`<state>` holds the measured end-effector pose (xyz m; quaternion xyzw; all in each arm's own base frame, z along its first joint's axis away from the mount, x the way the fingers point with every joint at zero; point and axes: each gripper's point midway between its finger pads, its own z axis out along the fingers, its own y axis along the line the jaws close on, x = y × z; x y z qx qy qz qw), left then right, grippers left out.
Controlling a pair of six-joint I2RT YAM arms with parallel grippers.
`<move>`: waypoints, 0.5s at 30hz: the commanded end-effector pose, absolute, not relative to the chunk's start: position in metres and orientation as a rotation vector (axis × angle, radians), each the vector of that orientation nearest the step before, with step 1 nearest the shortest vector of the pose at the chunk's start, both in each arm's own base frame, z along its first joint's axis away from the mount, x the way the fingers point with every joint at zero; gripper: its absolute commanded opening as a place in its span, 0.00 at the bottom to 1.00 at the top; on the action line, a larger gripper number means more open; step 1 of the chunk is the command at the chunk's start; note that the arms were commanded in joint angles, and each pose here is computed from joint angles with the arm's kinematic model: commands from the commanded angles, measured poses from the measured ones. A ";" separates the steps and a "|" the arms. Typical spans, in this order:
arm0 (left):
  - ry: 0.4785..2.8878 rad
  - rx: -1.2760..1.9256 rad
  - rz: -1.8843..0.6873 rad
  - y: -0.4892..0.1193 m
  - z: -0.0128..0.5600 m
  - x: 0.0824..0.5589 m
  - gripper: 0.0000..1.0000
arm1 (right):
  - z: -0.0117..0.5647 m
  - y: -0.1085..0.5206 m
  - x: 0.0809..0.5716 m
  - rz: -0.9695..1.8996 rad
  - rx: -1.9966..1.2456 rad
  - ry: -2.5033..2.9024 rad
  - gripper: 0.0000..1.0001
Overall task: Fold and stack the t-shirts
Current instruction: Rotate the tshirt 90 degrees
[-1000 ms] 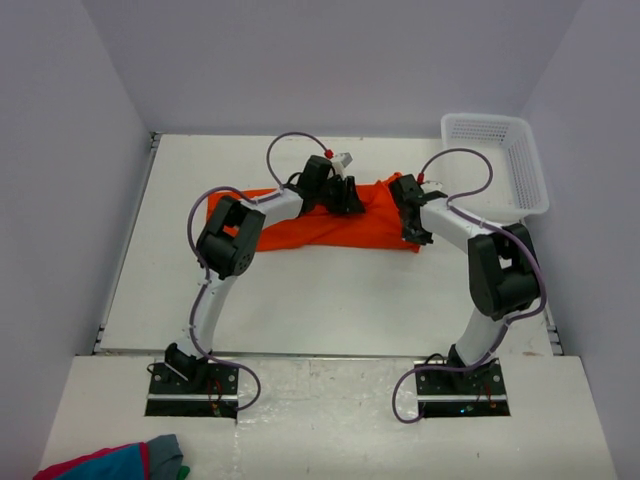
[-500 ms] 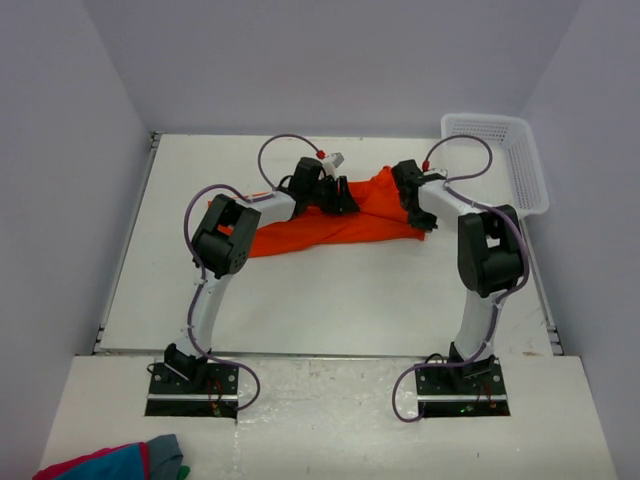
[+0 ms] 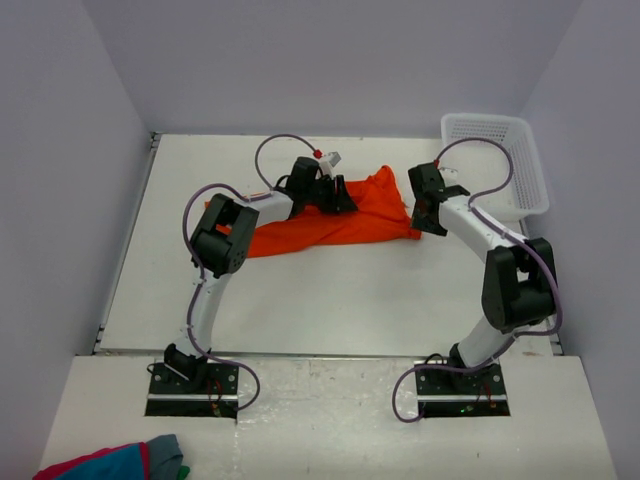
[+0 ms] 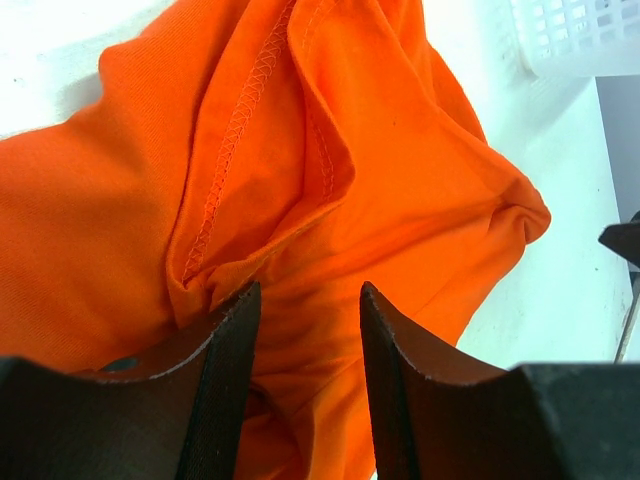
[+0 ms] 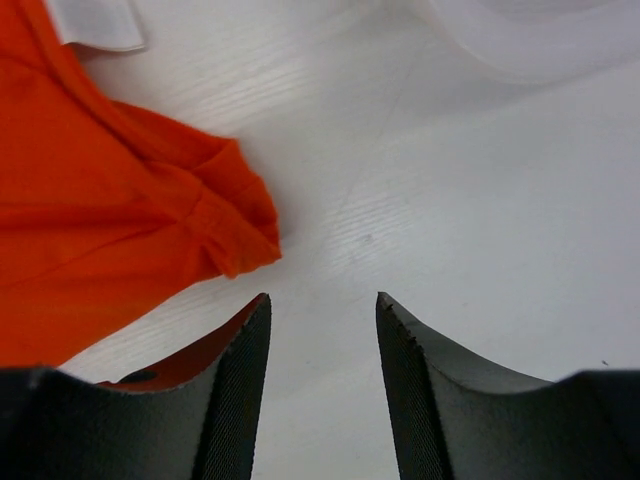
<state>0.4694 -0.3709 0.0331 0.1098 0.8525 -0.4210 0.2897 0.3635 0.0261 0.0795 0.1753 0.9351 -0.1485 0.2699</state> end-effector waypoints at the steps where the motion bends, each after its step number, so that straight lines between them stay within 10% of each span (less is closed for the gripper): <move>1: 2.328 0.256 -1.092 -0.357 0.027 0.464 0.47 | 0.087 0.058 0.371 -0.133 0.384 2.510 0.47; 15: 2.338 0.274 -1.074 -0.351 0.027 0.457 0.47 | 0.051 0.083 0.389 0.023 0.421 2.573 0.39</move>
